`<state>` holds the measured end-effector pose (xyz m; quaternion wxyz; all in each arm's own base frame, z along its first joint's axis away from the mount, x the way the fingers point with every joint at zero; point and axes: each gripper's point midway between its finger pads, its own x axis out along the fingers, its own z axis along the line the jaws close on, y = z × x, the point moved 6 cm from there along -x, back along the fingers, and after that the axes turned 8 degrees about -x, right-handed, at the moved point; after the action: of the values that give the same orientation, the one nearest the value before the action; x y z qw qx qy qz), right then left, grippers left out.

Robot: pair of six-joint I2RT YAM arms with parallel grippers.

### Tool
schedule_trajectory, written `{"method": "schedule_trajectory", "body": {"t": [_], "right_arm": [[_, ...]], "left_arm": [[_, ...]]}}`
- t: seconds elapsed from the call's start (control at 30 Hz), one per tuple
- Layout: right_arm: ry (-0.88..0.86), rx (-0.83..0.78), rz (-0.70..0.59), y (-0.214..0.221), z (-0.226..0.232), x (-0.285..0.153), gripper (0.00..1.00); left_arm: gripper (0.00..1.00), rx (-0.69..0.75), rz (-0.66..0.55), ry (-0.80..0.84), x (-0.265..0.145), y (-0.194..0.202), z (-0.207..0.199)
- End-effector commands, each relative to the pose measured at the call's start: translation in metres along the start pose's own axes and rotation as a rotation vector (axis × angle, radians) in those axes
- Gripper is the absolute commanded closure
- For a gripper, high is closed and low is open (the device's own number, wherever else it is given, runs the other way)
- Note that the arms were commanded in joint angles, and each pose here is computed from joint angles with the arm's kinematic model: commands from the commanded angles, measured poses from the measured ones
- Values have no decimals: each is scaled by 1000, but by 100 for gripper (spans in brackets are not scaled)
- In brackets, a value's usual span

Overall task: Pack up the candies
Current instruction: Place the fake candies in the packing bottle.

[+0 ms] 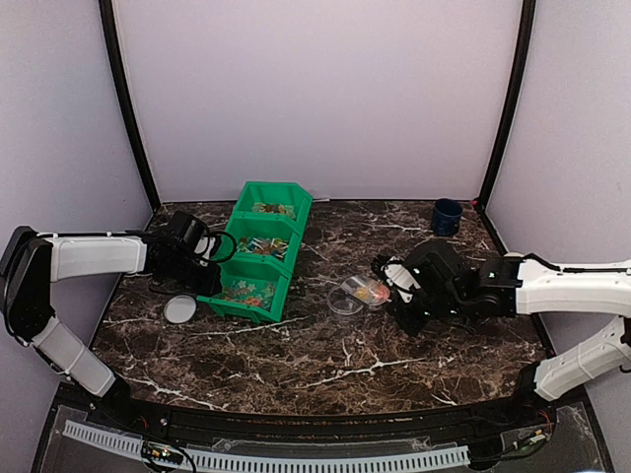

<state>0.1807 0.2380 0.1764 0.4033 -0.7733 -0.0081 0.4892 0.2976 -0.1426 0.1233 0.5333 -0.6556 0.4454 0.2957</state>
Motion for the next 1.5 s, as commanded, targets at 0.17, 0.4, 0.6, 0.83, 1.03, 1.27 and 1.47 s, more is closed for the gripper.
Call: {"method": "schedule_trajectory", "body": {"t": [0.17,0.4,0.6,0.83,1.03,1.27,1.47], "right_arm": [[-18,-3,51,-9,5,2,100],[-26,-15,104,-11,7,4,100],[-36,-26,168,-11,9,4,100],[-40,-22,217,-12,10,3,100],[-43,-22,261,-13,11,2,100],[-43,-16,303,-17,10,-2,100],[-45,-10,316,-24,10,-5,100]], "left_arm": [[100,13,-281,169,-47,-60,-35],[100,12,-280,167,-46,-60,-34],[100,12,-279,163,-45,-60,-34],[100,12,-277,164,-45,-60,-34],[100,11,-276,164,-45,-60,-34],[100,9,-274,163,-44,-59,-34],[100,10,-273,166,-44,-59,-34]]}}
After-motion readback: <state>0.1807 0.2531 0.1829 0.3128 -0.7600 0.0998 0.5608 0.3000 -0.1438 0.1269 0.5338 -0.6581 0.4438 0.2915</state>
